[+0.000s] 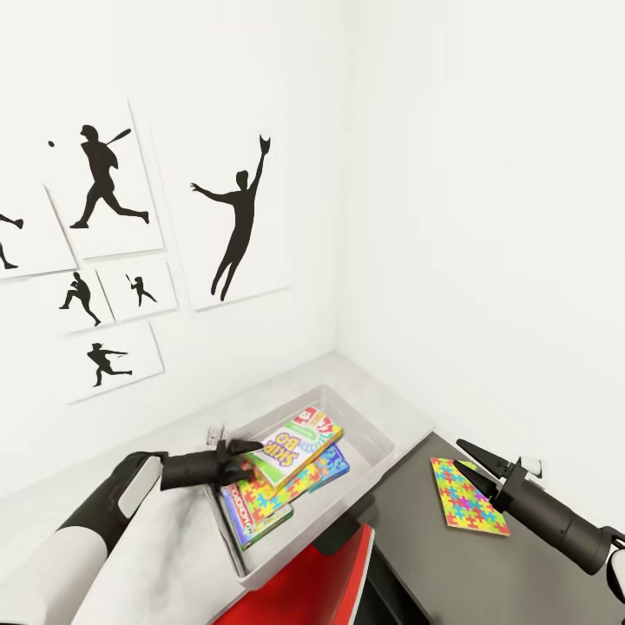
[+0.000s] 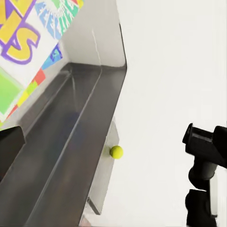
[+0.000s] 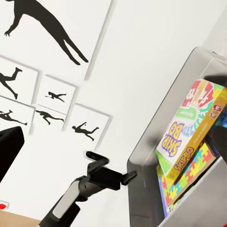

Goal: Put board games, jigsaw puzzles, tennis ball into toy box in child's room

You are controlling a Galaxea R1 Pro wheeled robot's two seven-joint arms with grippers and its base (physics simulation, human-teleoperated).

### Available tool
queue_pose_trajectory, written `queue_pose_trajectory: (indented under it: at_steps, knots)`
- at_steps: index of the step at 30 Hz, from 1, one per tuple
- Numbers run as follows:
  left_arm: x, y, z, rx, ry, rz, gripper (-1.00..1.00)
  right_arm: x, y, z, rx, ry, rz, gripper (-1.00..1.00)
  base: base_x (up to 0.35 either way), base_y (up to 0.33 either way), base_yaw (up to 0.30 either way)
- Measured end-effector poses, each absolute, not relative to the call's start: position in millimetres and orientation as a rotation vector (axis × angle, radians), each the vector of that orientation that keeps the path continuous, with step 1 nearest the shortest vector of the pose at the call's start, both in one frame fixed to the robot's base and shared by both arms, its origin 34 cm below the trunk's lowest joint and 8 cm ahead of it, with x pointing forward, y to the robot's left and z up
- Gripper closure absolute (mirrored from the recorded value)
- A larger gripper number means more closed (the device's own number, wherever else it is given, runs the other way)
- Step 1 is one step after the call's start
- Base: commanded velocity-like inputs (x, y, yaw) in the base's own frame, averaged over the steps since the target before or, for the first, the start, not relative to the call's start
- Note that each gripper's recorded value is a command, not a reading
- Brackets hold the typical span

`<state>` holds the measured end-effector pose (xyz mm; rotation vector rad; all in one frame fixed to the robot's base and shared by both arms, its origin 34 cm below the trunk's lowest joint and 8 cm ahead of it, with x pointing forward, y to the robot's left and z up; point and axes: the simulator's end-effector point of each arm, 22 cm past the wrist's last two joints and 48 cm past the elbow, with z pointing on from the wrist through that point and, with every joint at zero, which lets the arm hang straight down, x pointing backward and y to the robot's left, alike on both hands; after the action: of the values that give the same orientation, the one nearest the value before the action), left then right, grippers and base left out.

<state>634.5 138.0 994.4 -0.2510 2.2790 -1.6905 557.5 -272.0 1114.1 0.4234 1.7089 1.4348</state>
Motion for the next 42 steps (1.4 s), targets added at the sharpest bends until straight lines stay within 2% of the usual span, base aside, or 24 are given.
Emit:
queue_pose_trajectory:
  at_steps: [8, 16, 22, 30, 42]
  knots:
    - [632.8, 151.1, 1035.6, -0.206, 2.107, -1.857, -1.00, 557.5, -272.1, 1114.1, 0.423, 1.709, 1.435, -1.00, 0.000, 0.000, 0.000]
    - [636.0, 161.6, 1070.8, -0.103, 2.020, -1.866, -1.00, 557.4, -272.0, 1114.4, 0.422, 1.708, 1.436, -1.00, -0.006, 0.000, 0.000]
    - [632.6, 157.1, 1099.8, -0.004, 1.940, -1.898, -1.00, 557.8, -271.6, 1114.4, 0.423, 1.706, 1.437, -1.00, -0.226, 0.068, -0.015]
    - [629.0, 153.8, 1120.8, 0.076, 1.905, -1.879, -1.00, 556.3, -271.7, 1119.1, 0.415, 1.697, 1.438, -1.00, -0.261, 0.073, -0.142]
    - [626.9, 152.1, 1136.2, 0.134, 1.875, -1.846, -1.00, 554.2, -272.1, 1126.7, 0.403, 1.683, 1.438, -1.00, -0.022, 0.004, -0.168]
